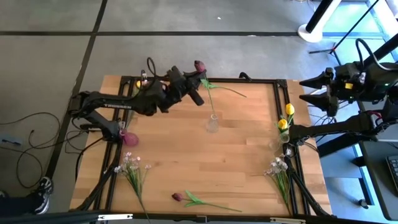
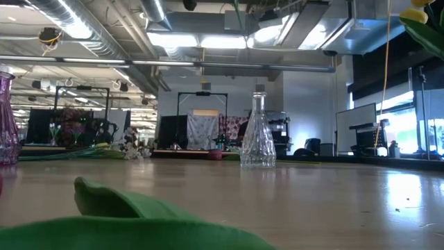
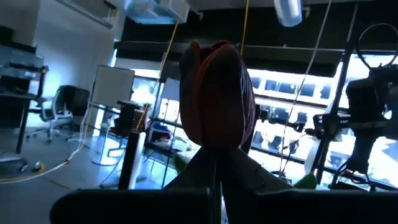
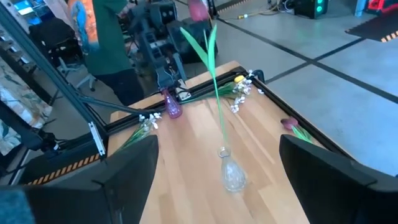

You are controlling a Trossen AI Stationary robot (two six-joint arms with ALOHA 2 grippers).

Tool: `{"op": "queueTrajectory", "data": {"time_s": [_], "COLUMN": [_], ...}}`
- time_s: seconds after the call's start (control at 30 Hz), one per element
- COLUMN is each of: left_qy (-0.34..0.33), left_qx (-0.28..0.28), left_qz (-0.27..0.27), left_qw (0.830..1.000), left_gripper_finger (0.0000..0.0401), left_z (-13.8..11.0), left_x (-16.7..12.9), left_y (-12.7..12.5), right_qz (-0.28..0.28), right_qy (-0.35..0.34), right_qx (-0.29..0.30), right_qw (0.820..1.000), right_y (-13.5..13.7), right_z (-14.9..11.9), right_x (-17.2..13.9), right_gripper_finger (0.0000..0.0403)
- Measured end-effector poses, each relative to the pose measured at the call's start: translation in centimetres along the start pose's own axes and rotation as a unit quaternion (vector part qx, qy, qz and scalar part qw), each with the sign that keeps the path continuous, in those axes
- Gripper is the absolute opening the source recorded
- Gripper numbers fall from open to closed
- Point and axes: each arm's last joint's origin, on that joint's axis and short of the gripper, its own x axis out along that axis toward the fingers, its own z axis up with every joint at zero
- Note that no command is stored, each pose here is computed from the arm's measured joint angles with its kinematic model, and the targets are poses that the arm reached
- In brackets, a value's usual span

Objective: Sort flowers into vase by color
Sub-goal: Put the middle red tulip into the top transparent vase

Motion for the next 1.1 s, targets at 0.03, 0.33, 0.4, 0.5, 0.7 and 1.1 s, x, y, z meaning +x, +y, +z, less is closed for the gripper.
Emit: {"op": "queueTrajectory", "data": {"time_s": [0.03,0.33,0.4,0.5,0.7,1.1], "left_qy": [0.001,0.039,0.043,0.037,-0.019,0.07], "left_qx": [0.001,-0.01,-0.019,-0.018,-0.025,0.035], "left_qz": [-0.002,-0.034,-0.034,-0.037,-0.067,-0.04], "left_qw": [1.0,0.999,0.998,0.998,0.997,0.996], "left_gripper_finger": [0.0004,0.0004,0.0004,0.0004,0.0004,0.0004], "left_z": [0.0,-2.9,-3.2,-3.1,-0.3,-1.9], "left_x": [0.1,0.5,0.6,0.5,0.7,1.3], "left_y": [0.1,-0.8,-0.8,-1.0,-1.7,-1.2], "right_qz": [-0.001,-0.007,-0.009,-0.009,-0.01,-0.011], "right_qy": [0.002,0.015,0.02,0.021,0.025,0.029], "right_qx": [0.003,0.006,0.005,0.002,-0.01,-0.011], "right_qw": [1.0,1.0,1.0,1.0,1.0,0.999], "right_y": [0.0,0.2,0.3,0.3,0.4,0.3], "right_z": [0.0,0.3,0.4,0.4,0.5,0.4], "right_x": [0.2,1.2,1.6,1.7,2.1,2.0], "right_gripper_finger": [0.0334,0.0334,0.0334,0.0334,0.0334,0.0334]}}
